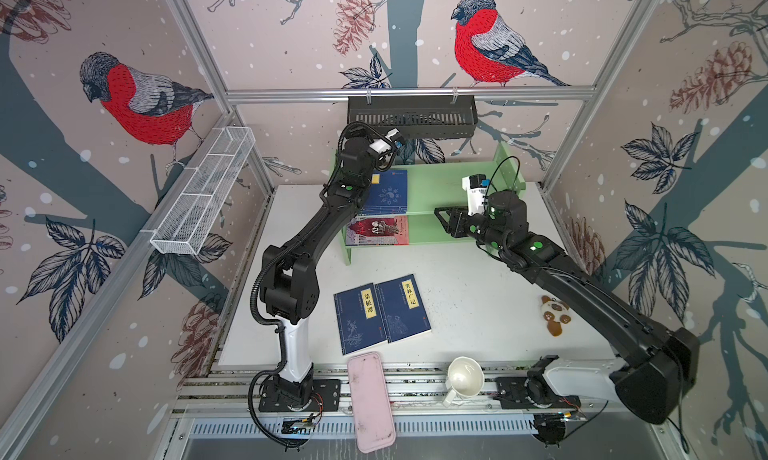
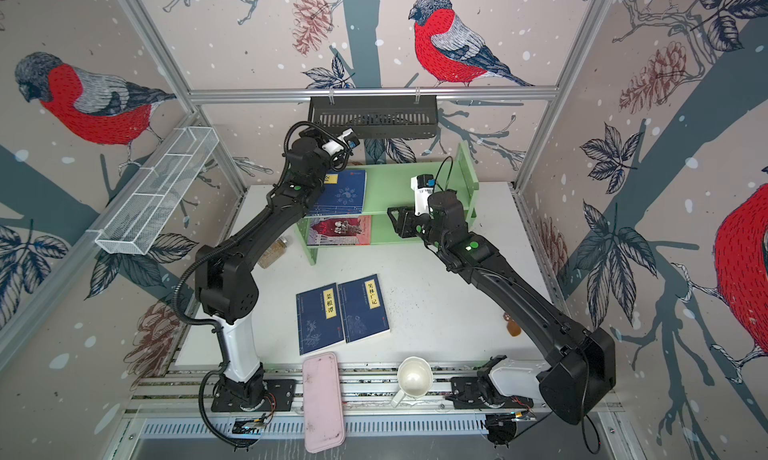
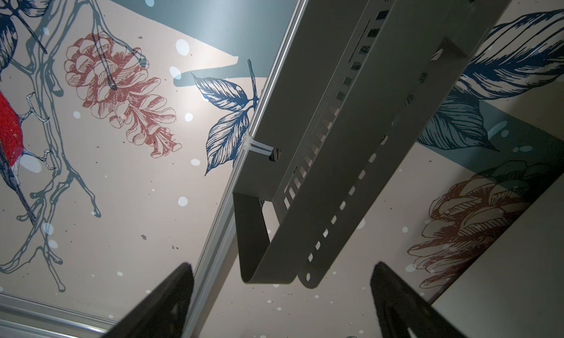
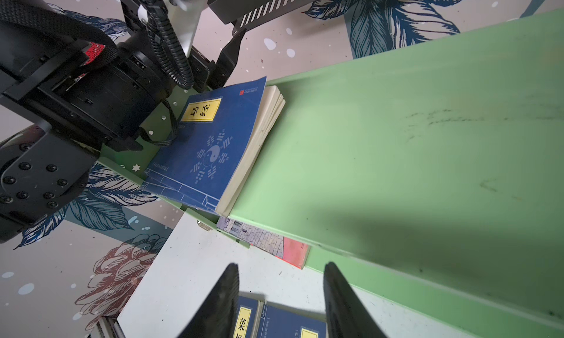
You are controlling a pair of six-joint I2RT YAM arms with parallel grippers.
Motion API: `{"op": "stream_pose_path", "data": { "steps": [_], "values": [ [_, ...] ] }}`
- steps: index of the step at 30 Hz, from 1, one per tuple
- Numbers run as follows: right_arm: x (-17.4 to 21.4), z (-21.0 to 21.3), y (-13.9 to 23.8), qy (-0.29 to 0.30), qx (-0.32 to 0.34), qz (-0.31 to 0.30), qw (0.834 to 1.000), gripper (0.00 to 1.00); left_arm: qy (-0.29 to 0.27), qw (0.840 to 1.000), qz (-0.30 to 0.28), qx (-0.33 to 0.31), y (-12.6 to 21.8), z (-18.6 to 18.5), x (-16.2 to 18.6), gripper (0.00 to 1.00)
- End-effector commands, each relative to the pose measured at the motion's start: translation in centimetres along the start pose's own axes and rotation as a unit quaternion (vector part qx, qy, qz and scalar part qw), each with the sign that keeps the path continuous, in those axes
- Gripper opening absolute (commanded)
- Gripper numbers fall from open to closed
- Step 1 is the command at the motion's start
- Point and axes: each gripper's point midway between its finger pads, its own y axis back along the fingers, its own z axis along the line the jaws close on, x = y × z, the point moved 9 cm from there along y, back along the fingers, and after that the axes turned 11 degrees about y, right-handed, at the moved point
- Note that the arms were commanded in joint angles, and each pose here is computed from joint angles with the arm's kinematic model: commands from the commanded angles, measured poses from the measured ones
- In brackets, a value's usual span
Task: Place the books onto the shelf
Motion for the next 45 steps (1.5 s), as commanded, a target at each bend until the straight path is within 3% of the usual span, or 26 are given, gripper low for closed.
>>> {"op": "stream_pose_path", "data": {
  "steps": [1,45],
  "values": [
    [-0.6,0.3,0.1,0.004,-0.009,-0.016,1.000,0.46,0.009,1.000,-0.013,-0.014,0.1,0.7,-0.3,0.91],
    [-1.3,0.6,-1.0,0.002,-0.030,-0.020,0.999,0.47,0.013,1.000,-0.009,-0.010,1.8,1.2,0.0,0.90]
  ]
}}
